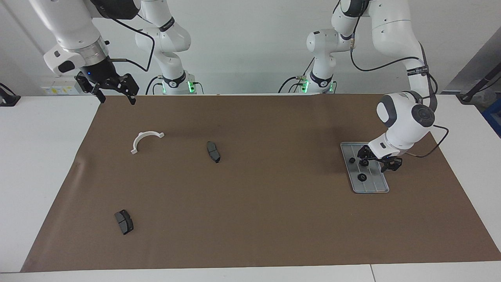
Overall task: Place bearing gear from tray to pile
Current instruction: 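Reach the left gripper into the metal tray and grasp a black gear, then lift the gear with the left gripper and carry it toward mid-table, then set the gear down mid-table with the left gripper while the right gripper approaches, then grasp the gear with the right gripper while the left gripper grasps another, then carry the gear toward the brake pad while the left gripper lifts another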
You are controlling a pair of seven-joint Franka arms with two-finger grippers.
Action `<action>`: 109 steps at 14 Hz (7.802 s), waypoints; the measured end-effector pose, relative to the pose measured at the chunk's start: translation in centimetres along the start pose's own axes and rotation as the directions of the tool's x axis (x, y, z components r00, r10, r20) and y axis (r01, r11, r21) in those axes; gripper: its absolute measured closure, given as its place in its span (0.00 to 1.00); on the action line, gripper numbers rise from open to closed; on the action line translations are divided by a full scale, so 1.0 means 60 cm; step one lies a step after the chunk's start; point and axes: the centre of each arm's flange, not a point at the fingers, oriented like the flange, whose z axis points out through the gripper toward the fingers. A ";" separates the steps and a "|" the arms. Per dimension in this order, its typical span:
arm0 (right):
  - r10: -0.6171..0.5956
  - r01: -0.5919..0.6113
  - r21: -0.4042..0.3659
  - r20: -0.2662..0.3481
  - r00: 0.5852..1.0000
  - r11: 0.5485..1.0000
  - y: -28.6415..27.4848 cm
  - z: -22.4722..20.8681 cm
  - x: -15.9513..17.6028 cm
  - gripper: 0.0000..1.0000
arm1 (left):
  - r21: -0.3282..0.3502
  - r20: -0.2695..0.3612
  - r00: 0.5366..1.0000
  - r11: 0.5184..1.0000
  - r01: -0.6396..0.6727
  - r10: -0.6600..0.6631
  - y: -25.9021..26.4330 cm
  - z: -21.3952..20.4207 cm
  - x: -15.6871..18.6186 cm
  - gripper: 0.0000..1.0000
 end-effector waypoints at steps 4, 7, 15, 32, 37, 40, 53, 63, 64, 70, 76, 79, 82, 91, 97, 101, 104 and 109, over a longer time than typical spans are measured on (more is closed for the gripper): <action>0.000 0.000 0.000 0.001 1.000 1.000 0.000 0.001 0.000 0.00 | -0.010 0.013 1.000 1.000 -0.024 0.025 0.006 0.007 -0.008 0.30; 0.000 0.000 0.000 0.002 1.000 1.000 0.000 0.001 -0.001 0.00 | -0.024 0.032 0.999 0.999 -0.031 0.032 0.012 0.012 -0.013 0.29; 0.000 0.000 0.000 0.002 1.000 1.000 0.000 0.002 -0.001 0.00 | -0.035 0.045 0.998 0.999 -0.039 0.041 0.021 0.020 -0.020 0.46; 0.000 0.000 0.000 0.002 1.000 1.000 0.000 0.001 -0.001 0.00 | -0.096 -0.033 0.999 0.995 0.033 -0.037 0.026 -0.045 0.011 0.65; 0.000 0.000 0.000 0.001 1.000 1.000 0.000 0.001 -0.002 0.00 | -0.103 -0.011 0.967 0.963 0.251 -0.253 0.195 -0.069 0.113 0.65; 0.001 -0.001 0.002 -0.027 1.000 1.000 0.001 -0.001 0.004 0.00 | -0.097 -0.002 0.931 0.927 0.363 -0.365 0.298 -0.080 0.153 0.65; -0.038 0.039 0.006 -0.096 0.995 0.999 -0.016 0.148 0.084 0.00 | -0.093 -0.090 0.730 0.735 0.672 -0.678 0.621 -0.080 0.224 0.65; -0.115 0.116 0.015 -0.063 0.991 0.993 -0.163 0.271 0.122 0.00 | -0.088 -0.086 0.736 0.741 0.666 -0.672 0.681 -0.042 0.267 0.48; -0.113 0.114 0.015 -0.059 0.992 0.993 -0.165 0.275 0.123 0.00 | -0.091 -0.091 0.736 0.742 0.665 -0.671 0.681 -0.046 0.270 0.35; -0.083 0.084 0.021 -0.064 0.994 0.996 -0.236 0.297 0.102 0.00 | -0.063 -0.112 0.740 0.748 0.660 -0.663 0.607 -0.082 0.288 0.23; -0.106 0.111 0.043 -0.108 0.988 0.993 -0.397 0.339 0.058 0.00 | -0.024 -0.091 0.809 0.813 0.582 -0.581 0.355 -0.096 0.261 0.26; -0.122 0.133 0.064 -0.148 0.981 0.989 -0.472 0.362 0.037 0.00 | -0.009 -0.075 0.858 0.861 0.508 -0.507 0.227 -0.096 0.222 0.26; -0.133 0.150 0.088 -0.171 0.976 0.985 -0.564 0.402 0.001 0.00 | -0.004 -0.062 0.887 0.888 0.459 -0.458 0.124 -0.093 0.178 0.26; -0.183 0.202 0.075 -0.205 0.961 0.977 -0.724 0.519 -0.025 0.00 | -0.006 -0.092 0.866 0.869 0.494 -0.492 0.038 -0.030 0.111 0.29; -0.217 0.232 0.054 -0.204 0.955 0.971 -0.741 0.548 -0.036 0.05 | -0.007 -0.116 0.855 0.861 0.509 -0.506 0.022 -0.028 0.101 0.32; -0.220 0.234 0.049 -0.198 0.955 0.971 -0.741 0.556 -0.038 0.22 | -0.009 -0.145 0.839 0.848 0.529 -0.525 0.011 -0.021 0.095 0.35; -0.219 0.233 0.049 -0.198 0.955 0.971 -0.741 0.556 -0.038 0.36 | -0.012 -0.159 0.824 0.836 0.549 -0.544 0.011 -0.019 0.095 0.37; -0.195 0.209 0.051 -0.204 0.959 0.977 -0.741 0.551 -0.037 0.65 | -0.014 -0.173 0.819 0.833 0.553 -0.547 0.014 0.001 0.091 0.39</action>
